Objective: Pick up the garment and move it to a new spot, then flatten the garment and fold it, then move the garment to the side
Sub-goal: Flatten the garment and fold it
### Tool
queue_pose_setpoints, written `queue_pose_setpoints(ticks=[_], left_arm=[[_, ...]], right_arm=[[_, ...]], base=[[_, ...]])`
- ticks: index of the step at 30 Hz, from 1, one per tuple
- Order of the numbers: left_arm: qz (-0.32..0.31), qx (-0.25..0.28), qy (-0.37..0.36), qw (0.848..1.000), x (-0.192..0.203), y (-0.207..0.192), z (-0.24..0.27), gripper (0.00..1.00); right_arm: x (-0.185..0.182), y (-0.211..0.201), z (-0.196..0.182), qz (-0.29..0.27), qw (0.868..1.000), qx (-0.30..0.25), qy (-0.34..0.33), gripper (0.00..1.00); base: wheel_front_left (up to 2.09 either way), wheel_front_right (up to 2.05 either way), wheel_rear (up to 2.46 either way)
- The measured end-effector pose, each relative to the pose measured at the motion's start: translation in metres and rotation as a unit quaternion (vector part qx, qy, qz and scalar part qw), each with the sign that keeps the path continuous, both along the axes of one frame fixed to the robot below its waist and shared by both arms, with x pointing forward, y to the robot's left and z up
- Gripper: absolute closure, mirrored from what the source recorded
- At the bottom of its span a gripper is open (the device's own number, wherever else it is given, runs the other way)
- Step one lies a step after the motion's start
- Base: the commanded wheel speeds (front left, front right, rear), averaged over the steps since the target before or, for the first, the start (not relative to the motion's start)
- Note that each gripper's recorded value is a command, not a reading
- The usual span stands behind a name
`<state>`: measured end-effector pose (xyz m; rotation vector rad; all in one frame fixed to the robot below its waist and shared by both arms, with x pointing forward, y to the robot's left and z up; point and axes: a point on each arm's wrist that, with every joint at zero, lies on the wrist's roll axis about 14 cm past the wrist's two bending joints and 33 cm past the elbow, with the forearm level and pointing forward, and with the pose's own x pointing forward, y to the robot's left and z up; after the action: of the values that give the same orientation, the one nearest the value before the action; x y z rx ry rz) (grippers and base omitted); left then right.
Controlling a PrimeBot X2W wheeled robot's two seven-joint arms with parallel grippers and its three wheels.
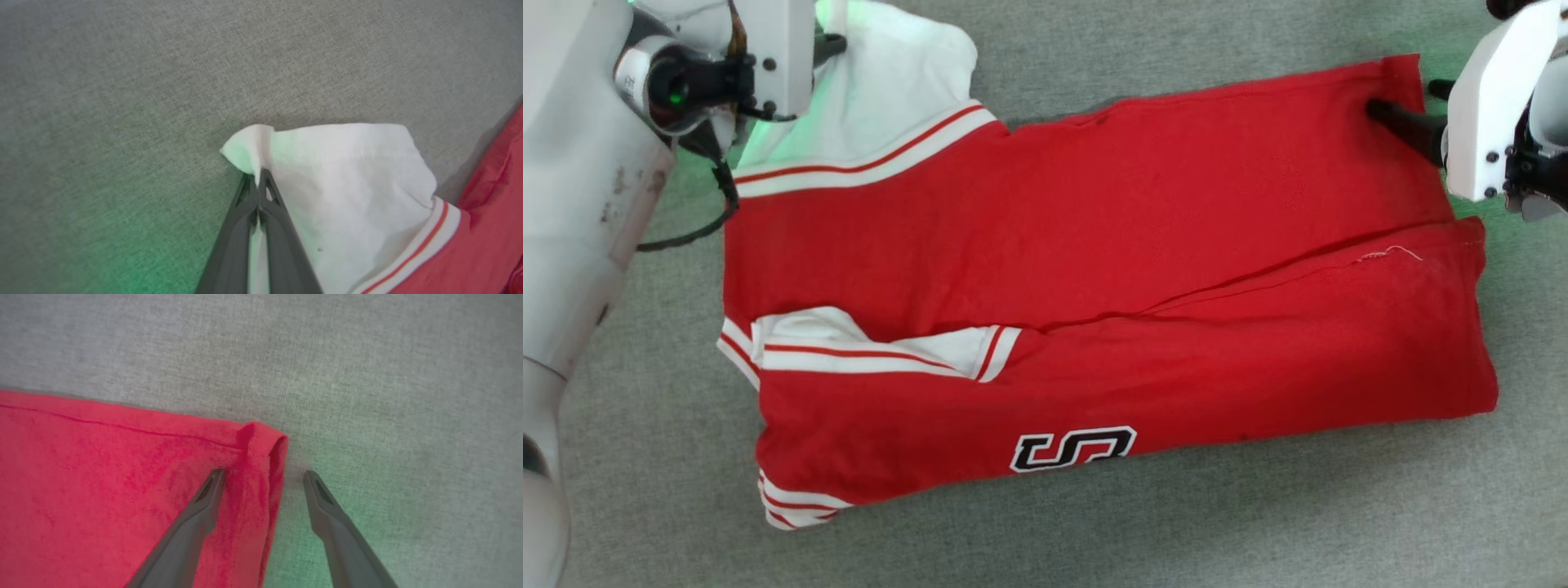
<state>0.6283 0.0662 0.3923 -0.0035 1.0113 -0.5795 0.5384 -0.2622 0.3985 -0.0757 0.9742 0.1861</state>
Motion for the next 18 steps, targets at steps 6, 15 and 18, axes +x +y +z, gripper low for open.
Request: queue_pose_setpoints(ticks=[6, 15, 18], left_arm=[[0.004, -0.016, -0.016, 1.0, 0.0, -0.001, 0.005, 1.0], [-0.009, -0.087, -0.098, 0.991, -0.02, -0.016, 0.057, 1.0], [-0.025, -0.119, -0.129, 0.984, -0.038, -0.023, 0.085, 1.0]], right_arm=[[0.011, 0.013, -0.001, 0.013, 1.0, 0.009, -0.016, 1.0], [0.003, 0.011, 0.031, 0.03, 0.995, 0.014, -0.095, 1.0], [-0.008, 0.013, 0.044, 0.037, 0.992, 0.024, -0.115, 1.0]], base=[[0.0, 0.0, 0.0], [0.0, 0.0, 0.0], [0.0, 0.0, 0.0]])
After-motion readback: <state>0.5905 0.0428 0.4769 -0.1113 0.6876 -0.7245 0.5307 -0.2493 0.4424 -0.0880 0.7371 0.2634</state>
